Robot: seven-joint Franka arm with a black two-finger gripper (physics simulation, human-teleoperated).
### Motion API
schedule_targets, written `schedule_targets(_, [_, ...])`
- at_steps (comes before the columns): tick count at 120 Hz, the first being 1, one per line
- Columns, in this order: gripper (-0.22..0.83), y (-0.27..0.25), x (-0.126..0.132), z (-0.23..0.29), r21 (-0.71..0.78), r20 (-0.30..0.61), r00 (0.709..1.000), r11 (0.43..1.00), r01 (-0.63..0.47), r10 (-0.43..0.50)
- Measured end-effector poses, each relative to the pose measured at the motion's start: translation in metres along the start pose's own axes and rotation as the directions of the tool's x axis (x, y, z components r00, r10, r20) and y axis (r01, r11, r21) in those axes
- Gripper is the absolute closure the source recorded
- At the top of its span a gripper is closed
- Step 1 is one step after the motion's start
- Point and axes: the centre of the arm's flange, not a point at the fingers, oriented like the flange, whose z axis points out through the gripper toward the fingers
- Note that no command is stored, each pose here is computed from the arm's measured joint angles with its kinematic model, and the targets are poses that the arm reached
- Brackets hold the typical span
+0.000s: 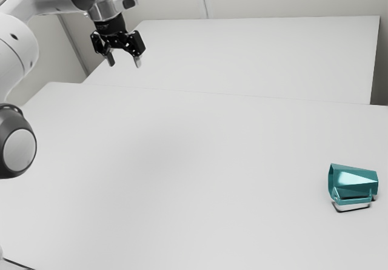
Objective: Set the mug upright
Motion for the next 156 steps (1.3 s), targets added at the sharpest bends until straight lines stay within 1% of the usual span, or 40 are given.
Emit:
schedule_targets(25, [0.00,0.000,-0.005,-0.006,-0.017,-0.006,1.000,1.000,-0.006,0.006])
schedule_targets(30, [0.00,0.006,-0.009,0.002,-0.036,0.012,1.000,0.999,-0.015,0.016])
schedule_targets(39, [0.00,0.038,-0.020,0.033,-0.088,0.053,0.996,0.994,-0.062,0.067])
schedule_targets(45, [0.00,0.064,-0.029,0.048,-0.140,0.059,0.993,0.986,-0.092,0.101])
schedule_targets(52, [0.00,0.089,-0.041,0.065,-0.222,0.064,0.991,0.970,-0.103,0.120])
schedule_targets(59, [0.00,0.112,-0.055,0.084,-0.313,0.071,0.990,0.945,-0.095,0.123])
schedule_targets(74, [0.00,0.165,-0.075,0.126,-0.470,0.100,0.988,0.881,-0.058,0.119])
schedule_targets(96, [0.00,0.263,-0.105,0.183,-0.601,0.129,0.980,0.798,-0.043,0.150])
schedule_targets(109, [0.00,0.300,-0.110,0.216,-0.644,0.142,0.980,0.765,-0.016,0.140])
schedule_targets(121, [0.00,0.318,-0.107,0.243,-0.670,0.147,0.983,0.742,0.017,0.111])
schedule_targets(140, [0.00,0.341,-0.106,0.269,-0.703,0.136,0.988,0.710,0.042,0.076])
schedule_targets(156, [0.00,0.370,-0.102,0.277,-0.724,0.101,0.992,0.690,0.018,0.080])
